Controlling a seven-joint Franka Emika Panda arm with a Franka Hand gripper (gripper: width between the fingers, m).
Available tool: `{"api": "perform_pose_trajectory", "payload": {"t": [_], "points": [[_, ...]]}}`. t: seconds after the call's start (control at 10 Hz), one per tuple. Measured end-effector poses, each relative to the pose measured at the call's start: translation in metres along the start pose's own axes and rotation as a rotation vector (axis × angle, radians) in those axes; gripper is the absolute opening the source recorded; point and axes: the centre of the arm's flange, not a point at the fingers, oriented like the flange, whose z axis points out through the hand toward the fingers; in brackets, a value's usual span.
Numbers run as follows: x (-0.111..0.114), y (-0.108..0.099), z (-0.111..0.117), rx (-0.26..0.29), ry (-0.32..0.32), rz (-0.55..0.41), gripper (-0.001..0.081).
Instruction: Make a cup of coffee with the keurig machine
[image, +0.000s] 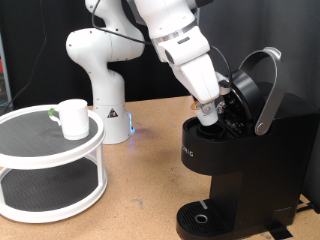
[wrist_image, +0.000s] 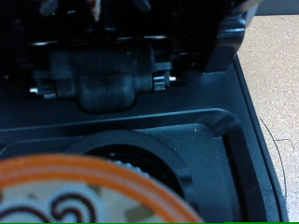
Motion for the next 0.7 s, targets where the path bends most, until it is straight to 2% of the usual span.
{"api": "perform_pose_trajectory", "payload": {"t": [0.7], "points": [[0.004,0.005,0.025,0.004,-0.05,0.033,0.0436]]}}
